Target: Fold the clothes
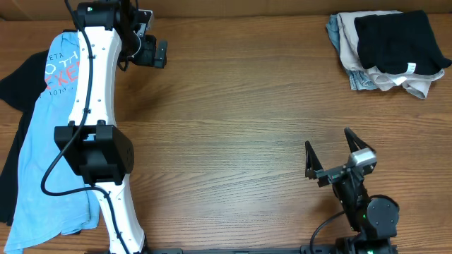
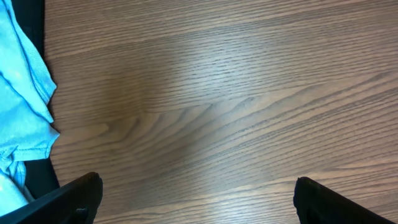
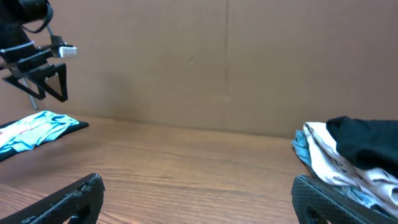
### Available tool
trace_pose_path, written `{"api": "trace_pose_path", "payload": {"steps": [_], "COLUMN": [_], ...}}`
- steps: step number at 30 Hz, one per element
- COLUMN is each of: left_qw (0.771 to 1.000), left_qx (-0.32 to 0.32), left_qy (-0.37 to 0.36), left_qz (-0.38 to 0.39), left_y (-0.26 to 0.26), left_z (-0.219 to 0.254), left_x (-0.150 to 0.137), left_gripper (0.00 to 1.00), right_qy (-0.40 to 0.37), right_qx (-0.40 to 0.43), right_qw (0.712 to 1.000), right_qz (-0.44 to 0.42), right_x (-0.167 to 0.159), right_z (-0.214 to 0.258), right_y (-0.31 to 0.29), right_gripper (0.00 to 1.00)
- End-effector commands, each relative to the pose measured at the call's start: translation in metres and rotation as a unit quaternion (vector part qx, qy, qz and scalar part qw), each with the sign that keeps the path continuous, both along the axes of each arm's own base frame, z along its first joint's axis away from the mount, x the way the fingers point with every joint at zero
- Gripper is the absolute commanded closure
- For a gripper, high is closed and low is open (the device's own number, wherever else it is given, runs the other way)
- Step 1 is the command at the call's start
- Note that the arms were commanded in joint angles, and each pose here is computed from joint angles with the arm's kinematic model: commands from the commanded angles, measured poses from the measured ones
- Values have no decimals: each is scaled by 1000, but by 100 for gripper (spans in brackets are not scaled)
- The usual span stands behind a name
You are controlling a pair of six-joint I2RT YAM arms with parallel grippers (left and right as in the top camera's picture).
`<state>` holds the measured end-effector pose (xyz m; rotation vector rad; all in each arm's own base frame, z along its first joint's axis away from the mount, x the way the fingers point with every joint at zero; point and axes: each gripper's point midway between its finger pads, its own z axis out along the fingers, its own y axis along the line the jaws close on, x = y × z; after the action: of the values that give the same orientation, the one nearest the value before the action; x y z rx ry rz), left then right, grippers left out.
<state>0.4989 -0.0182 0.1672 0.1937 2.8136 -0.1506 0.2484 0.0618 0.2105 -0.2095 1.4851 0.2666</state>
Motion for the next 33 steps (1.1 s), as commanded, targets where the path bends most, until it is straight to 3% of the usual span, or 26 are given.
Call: {"api": "trace_pose_path", "payload": {"steps": [1, 15, 21, 33], "left_qw": [1000, 1000, 1000, 1000], "left_qx": [-8, -8, -8, -8], "left_qy": [3, 3, 3, 3], "left_qz": [9, 9, 9, 9], "left_y": [1, 1, 1, 1], "left_z": [-3, -3, -3, -3], "left_x": [2, 2, 2, 2], "left_gripper": [0, 0, 0, 0], "right_qy": [-4, -10, 49, 47], "right_qx": [0, 2, -7, -6], "right_qw": [1000, 999, 998, 998], "right_qz": [-19, -34, -36, -42], "right_x": [-1, -8, -7, -7], "right_z": [-13, -11, -40, -39], "right_y": [-6, -13, -14, -15], "right_gripper": [0, 0, 0, 0]}}
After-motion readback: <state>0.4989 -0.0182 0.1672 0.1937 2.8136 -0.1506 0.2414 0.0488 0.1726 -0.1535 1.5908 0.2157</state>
